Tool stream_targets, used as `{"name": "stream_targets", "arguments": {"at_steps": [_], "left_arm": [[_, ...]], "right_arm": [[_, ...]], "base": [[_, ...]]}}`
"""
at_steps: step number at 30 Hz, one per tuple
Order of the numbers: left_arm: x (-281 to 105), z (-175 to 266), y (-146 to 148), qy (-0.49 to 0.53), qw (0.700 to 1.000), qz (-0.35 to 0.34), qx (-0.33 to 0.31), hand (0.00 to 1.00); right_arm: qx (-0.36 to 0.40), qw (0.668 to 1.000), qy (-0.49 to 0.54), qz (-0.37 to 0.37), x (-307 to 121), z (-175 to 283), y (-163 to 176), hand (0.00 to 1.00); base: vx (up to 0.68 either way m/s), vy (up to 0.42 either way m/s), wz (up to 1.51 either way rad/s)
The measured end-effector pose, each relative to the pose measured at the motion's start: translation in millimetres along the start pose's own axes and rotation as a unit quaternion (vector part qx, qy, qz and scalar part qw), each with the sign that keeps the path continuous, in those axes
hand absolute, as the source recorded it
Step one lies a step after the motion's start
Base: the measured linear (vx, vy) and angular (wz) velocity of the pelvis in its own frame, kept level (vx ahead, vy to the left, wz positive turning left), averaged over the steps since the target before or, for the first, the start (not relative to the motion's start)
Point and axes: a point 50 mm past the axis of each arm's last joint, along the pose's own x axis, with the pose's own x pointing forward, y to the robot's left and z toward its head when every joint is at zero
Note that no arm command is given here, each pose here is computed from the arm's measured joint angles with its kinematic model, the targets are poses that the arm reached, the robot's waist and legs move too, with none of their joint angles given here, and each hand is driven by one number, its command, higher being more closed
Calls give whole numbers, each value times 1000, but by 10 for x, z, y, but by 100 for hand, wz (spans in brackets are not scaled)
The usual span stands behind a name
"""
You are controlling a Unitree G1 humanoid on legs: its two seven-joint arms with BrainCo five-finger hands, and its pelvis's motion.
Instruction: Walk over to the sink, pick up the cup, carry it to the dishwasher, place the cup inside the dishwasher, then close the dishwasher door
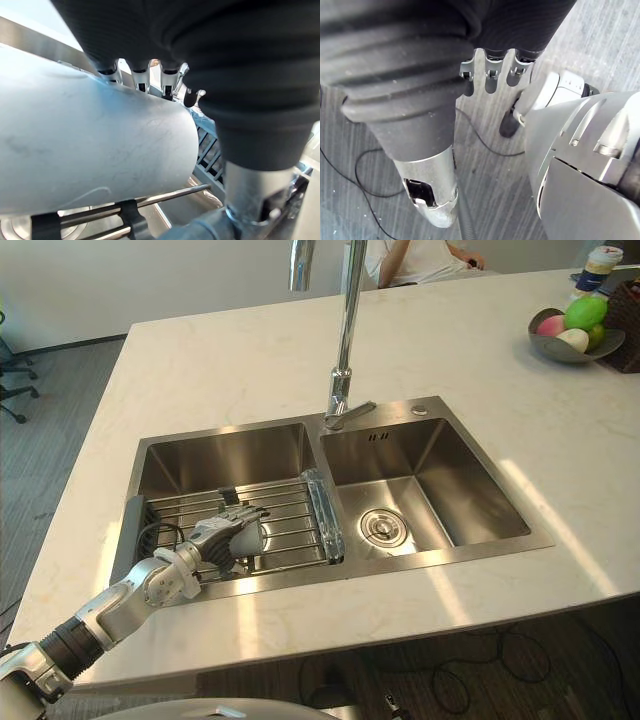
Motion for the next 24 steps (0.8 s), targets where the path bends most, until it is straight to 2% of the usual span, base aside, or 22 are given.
{"name": "stream_targets", "arguments": {"at_steps": [6,18,19,24], "left_arm": [[18,-205,0,63,998,11,23,0],[158,-262,-7,87,996,-27,20,0],[168,-265,-7,90,995,-31,18,100],[238,-220,36,82,995,-52,29,100]], "right_arm": [[-4,1000,-6,0,1,8,8,0],[2,1000,7,-6,7,-10,24,0],[1,1000,8,-6,6,-16,21,0],[-11,1000,11,-4,2,-32,15,0]], "base": [[-28,-17,-10],[-26,-12,-2],[-41,-20,-1],[-12,-9,-1]]}}
